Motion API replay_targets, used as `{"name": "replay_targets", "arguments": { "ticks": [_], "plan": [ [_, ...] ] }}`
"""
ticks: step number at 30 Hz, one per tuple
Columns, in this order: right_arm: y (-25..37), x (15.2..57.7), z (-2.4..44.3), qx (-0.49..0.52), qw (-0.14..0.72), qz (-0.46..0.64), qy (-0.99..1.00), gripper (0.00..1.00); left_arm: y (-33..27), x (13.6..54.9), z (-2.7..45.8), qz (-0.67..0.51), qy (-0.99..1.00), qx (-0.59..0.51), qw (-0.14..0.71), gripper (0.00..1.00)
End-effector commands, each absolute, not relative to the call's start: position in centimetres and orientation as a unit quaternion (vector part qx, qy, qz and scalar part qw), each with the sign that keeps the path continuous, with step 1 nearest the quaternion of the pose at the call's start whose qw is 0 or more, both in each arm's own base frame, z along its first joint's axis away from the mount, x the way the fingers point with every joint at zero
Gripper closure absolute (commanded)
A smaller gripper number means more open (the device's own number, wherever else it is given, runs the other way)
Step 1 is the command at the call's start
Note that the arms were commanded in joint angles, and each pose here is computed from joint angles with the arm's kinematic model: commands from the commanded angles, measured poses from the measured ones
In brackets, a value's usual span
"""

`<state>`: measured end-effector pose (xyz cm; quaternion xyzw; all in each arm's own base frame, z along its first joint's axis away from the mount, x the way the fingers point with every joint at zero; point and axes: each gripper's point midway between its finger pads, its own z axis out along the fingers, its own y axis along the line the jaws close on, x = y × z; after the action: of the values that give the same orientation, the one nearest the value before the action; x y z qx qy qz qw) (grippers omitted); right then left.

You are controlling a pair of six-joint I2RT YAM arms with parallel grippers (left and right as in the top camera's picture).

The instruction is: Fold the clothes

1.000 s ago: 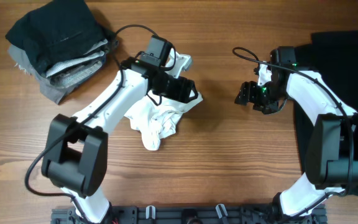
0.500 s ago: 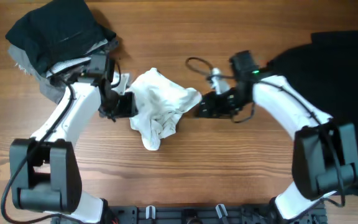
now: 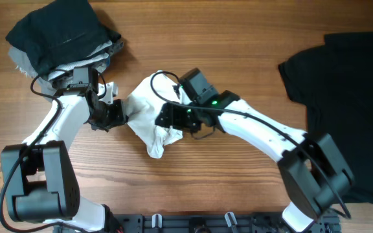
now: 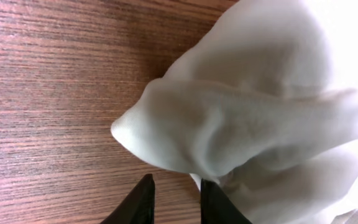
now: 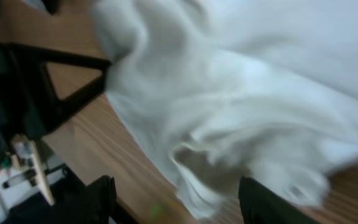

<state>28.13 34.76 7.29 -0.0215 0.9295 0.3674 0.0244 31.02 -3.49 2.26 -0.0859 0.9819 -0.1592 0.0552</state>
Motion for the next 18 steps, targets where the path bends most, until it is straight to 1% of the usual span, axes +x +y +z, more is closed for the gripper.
{"name": "replay_targets", "arguments": {
  "ticks": [1, 2, 3, 4, 5, 6, 8, 9, 11, 14, 15, 16, 17, 18],
  "plan": [
    [36.7, 27.0, 4.8, -0.027, 0.001, 0.37, 0.929, 0.42, -3.7, 30.9, 2.2, -0.169, 0.98, -0.088, 0.053, 0.73],
    [36.7, 26.8, 4.4, -0.028, -0.004, 0.366, 0.93, 0.43, -3.7, 30.9, 2.2, -0.169, 0.98, -0.087, 0.053, 0.72],
    [36.4, 26.5, 3.9, -0.024, -0.013, 0.358, 0.933, 0.52, -3.7, 30.9, 2.2, -0.169, 0.98, -0.088, 0.053, 0.72],
    [36.2, 26.3, 3.8, -0.021, -0.018, 0.353, 0.935, 0.69, -3.7, 30.9, 2.2, -0.169, 0.98, -0.088, 0.053, 0.72],
    [35.7, 26.4, 3.7, -0.014, -0.023, 0.349, 0.937, 0.9, -3.7, 30.9, 2.2, -0.169, 0.98, -0.087, 0.054, 0.71],
    [35.2, 26.5, 3.7, -0.007, -0.03, 0.347, 0.937, 0.96, -3.7, 30.9, 2.2, -0.169, 0.98, -0.088, 0.054, 0.71],
    [32.7, 26.8, 4.2, 0.028, -0.048, 0.328, 0.943, 0.96, -3.7, 30.9, 2.2, -0.169, 0.98, -0.088, 0.053, 0.71],
    [30.9, 27.2, 5.3, 0.048, -0.055, 0.325, 0.943, 0.96, -3.7, 30.9, 2.2, -0.169, 0.98, -0.088, 0.053, 0.7],
    [27.5, 27.9, 7.1, 0.073, -0.048, 0.312, 0.946, 0.96, -3.7, 30.9, 2.2, -0.169, 0.98, -0.088, 0.054, 0.69],
    [23.6, 28.1, 7.6, 0.104, -0.045, 0.27, 0.956, 0.95, -3.7, 30.9, 2.2, -0.169, 0.98, -0.088, 0.054, 0.69],
    [22.9, 27.9, 7.5, 0.1, -0.049, 0.264, 0.958, 0.85, -3.7, 30.9, 2.2, -0.169, 0.98, -0.088, 0.054, 0.64],
    [22.4, 27.4, 7.4, 0.092, -0.056, 0.258, 0.96, 0.72, -3.7, 30.8, 2.3, -0.169, 0.98, -0.088, 0.052, 0.48],
    [22.0, 27.0, 7.3, 0.077, -0.061, 0.252, 0.963, 0.8, -3.7, 30.5, 2.6, -0.169, 0.981, -0.089, 0.045, 0.36],
    [21.8, 26.7, 7.2, 0.072, -0.065, 0.249, 0.964, 0.81, -3.7, 30.3, 3.1, -0.168, 0.981, -0.091, 0.039, 0.31]
  ]
}}
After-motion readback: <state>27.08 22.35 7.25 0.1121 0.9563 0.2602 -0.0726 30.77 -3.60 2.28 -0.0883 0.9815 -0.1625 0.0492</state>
